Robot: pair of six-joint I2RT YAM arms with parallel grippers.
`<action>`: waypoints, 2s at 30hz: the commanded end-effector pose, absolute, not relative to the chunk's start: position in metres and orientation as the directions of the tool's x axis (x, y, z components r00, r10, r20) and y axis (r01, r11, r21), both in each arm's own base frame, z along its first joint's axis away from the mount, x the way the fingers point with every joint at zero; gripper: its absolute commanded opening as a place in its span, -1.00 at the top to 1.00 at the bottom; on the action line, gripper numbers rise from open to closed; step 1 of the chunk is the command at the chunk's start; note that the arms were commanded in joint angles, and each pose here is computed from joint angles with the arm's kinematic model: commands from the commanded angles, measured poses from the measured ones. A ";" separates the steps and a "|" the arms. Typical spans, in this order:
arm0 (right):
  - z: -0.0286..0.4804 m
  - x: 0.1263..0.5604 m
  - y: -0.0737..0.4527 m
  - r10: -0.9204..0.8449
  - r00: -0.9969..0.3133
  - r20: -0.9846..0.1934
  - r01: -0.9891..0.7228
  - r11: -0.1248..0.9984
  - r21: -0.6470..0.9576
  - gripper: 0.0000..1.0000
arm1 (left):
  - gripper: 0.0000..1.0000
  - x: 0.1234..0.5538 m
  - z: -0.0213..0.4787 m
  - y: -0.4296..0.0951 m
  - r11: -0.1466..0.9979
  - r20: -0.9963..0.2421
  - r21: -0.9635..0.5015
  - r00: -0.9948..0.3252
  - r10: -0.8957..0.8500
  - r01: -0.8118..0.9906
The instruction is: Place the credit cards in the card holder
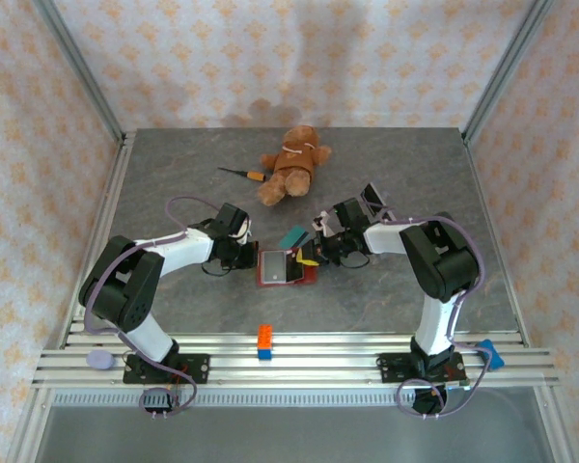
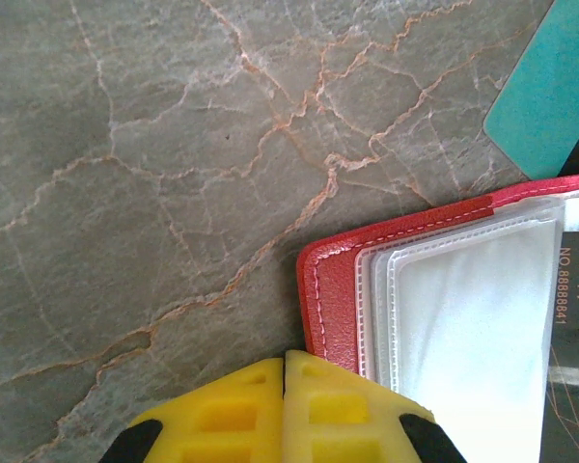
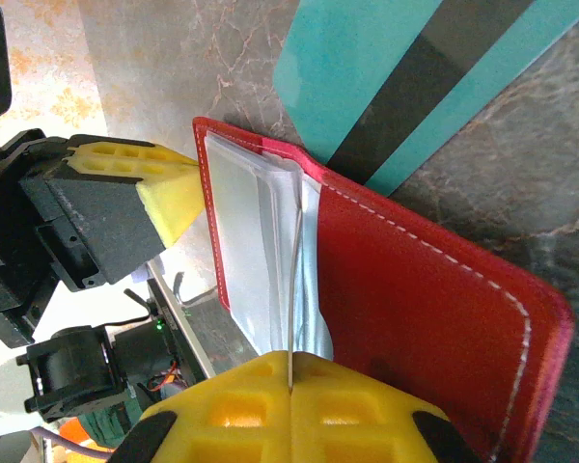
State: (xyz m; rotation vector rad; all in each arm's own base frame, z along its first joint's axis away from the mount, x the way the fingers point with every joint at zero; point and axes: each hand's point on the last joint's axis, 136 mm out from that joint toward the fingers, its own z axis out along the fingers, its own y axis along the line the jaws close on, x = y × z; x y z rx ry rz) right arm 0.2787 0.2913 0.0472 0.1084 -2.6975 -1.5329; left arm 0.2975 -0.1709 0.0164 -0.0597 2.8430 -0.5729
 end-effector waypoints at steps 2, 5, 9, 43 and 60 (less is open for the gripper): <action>0.067 0.283 0.296 -0.097 -0.994 -0.049 -0.089 0.463 0.882 0.90 | 1.00 0.300 0.011 -0.162 0.944 -0.236 -0.330 -0.969 -0.073 0.009; 0.070 0.286 0.295 -0.091 -0.994 -0.061 -0.097 0.466 0.880 0.92 | 1.00 0.300 0.013 -0.162 0.945 -0.237 -0.328 -0.969 -0.071 0.011; 0.072 0.287 0.294 -0.092 -0.994 -0.060 -0.096 0.461 0.882 0.93 | 1.00 0.301 0.015 -0.162 0.942 -0.245 -0.334 -0.967 -0.075 0.012; 0.038 0.287 0.295 -0.101 -0.994 0.032 -0.021 0.489 0.872 0.92 | 1.00 0.301 0.010 -0.164 0.940 -0.237 -0.341 -0.969 -0.078 0.008; 0.039 0.296 0.304 -0.084 -0.996 0.031 -0.009 0.443 0.897 0.88 | 1.00 0.299 0.011 -0.163 0.941 -0.239 -0.338 -0.968 -0.076 0.009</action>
